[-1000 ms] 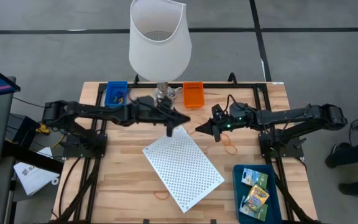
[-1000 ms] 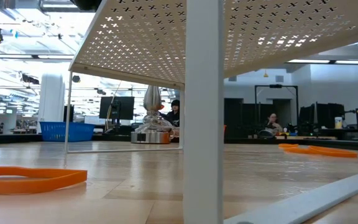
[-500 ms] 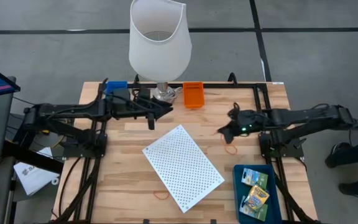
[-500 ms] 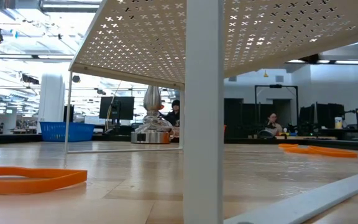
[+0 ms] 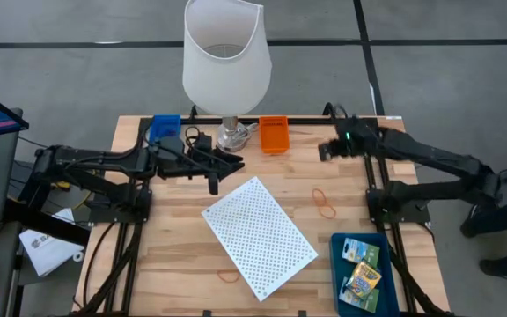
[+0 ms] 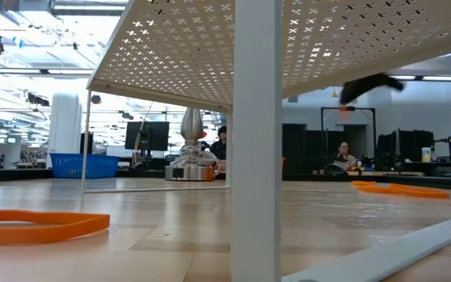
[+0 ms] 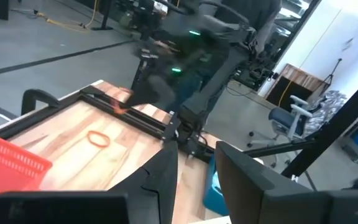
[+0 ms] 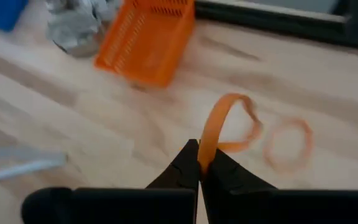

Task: Pick & Place Office Desk Supplies
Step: Put the orange rubber band into the blue bin

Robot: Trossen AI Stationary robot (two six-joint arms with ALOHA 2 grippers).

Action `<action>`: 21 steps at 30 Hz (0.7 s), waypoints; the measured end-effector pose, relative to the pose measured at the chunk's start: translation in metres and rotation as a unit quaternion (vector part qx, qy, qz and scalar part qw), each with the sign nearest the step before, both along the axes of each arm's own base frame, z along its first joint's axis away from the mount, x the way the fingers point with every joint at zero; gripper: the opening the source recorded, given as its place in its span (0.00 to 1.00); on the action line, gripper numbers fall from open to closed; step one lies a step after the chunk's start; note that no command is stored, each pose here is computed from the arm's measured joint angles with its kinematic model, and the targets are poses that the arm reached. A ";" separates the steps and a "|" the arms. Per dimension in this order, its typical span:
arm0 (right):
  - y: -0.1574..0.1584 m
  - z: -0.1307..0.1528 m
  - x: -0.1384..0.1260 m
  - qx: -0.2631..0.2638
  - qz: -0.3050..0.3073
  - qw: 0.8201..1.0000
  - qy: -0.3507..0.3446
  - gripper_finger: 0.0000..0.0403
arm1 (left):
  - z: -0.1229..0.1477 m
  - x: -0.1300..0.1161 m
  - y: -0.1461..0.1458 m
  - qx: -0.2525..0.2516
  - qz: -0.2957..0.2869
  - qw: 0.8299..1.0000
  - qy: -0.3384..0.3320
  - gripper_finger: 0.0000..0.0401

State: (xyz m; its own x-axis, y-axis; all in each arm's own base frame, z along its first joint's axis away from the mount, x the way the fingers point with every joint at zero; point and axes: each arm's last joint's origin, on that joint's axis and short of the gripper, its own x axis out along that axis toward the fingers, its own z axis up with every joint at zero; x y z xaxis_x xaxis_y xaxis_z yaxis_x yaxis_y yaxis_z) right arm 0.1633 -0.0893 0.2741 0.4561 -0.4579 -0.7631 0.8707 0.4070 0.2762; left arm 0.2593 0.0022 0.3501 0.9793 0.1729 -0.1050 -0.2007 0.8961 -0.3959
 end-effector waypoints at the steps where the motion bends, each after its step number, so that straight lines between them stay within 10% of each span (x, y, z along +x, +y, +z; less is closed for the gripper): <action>1: -0.013 -0.002 0.002 0.006 0.002 1.000 -0.013 0.00 | 0.000 0.000 -0.002 -0.002 -0.002 1.000 0.000 0.26; 10: -0.119 -0.037 0.026 0.059 0.030 0.984 -0.164 0.00 | 0.000 -0.001 -0.015 -0.021 0.016 1.000 -0.005 0.26; 21: -0.157 -0.063 0.105 0.083 0.087 0.979 -0.165 0.00 | 0.000 -0.002 -0.024 -0.050 0.045 0.998 -0.015 0.26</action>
State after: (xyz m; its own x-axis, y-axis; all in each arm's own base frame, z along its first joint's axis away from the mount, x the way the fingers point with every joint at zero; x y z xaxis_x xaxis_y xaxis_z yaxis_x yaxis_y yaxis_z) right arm 0.2683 -0.2463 0.2111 0.7504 -0.2332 -0.6184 0.6441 0.4676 0.6053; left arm 0.2570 -0.0219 0.3504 0.9632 0.2505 -0.0976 -0.2656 0.8304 -0.4898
